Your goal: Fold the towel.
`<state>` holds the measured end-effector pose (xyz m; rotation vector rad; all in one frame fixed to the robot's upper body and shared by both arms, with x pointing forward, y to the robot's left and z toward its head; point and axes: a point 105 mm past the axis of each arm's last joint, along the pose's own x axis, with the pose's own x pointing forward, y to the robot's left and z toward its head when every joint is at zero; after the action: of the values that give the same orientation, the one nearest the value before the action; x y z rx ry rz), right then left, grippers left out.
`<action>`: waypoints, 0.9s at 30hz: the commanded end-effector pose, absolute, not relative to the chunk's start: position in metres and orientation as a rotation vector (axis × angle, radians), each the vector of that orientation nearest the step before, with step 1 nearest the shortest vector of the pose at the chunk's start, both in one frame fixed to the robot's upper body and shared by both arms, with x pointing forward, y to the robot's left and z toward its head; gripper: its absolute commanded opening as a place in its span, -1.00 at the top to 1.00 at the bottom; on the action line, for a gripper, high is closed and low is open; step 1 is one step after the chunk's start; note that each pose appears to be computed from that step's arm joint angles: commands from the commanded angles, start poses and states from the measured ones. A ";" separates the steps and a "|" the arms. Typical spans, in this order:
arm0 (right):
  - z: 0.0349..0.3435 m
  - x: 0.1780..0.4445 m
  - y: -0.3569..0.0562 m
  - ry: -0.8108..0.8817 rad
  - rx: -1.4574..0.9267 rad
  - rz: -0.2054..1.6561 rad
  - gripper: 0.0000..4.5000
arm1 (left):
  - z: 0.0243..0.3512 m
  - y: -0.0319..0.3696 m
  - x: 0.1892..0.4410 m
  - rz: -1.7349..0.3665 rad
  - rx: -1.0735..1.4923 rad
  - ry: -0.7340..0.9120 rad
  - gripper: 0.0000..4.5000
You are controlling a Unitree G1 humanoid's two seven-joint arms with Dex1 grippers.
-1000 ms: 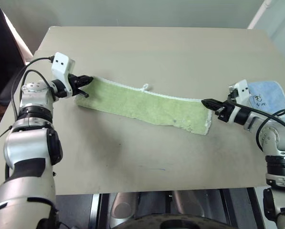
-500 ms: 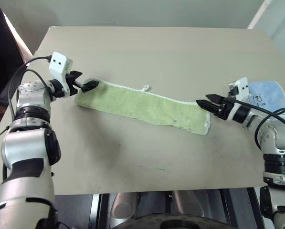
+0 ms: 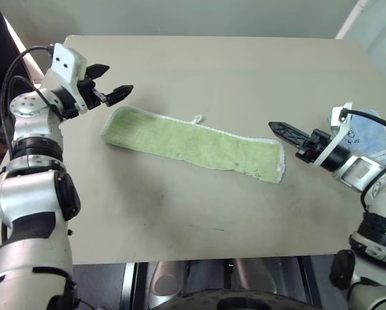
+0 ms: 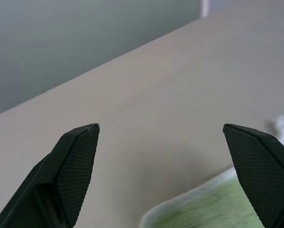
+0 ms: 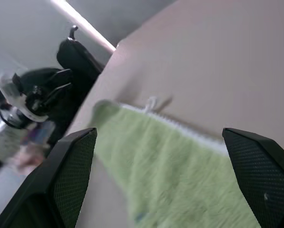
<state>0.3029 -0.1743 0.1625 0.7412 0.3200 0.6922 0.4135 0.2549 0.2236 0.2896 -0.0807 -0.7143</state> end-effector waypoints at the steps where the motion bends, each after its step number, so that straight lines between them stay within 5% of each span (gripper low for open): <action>1: 0.187 0.277 -0.166 0.240 0.981 0.762 -0.98 | 0.219 0.239 0.396 -0.918 0.210 -0.083 -1.00; 14: 0.113 0.215 -0.126 0.556 1.217 0.627 -0.98 | 0.177 0.192 0.366 -1.177 0.143 0.065 -1.00; 27: 0.101 0.267 -0.172 0.524 1.266 0.246 -0.98 | 0.164 0.176 0.359 -1.214 0.162 0.095 -1.00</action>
<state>0.2608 -0.1539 0.0989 1.2471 0.5637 0.3310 0.3587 0.1807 0.1549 0.1420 0.1391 -1.2047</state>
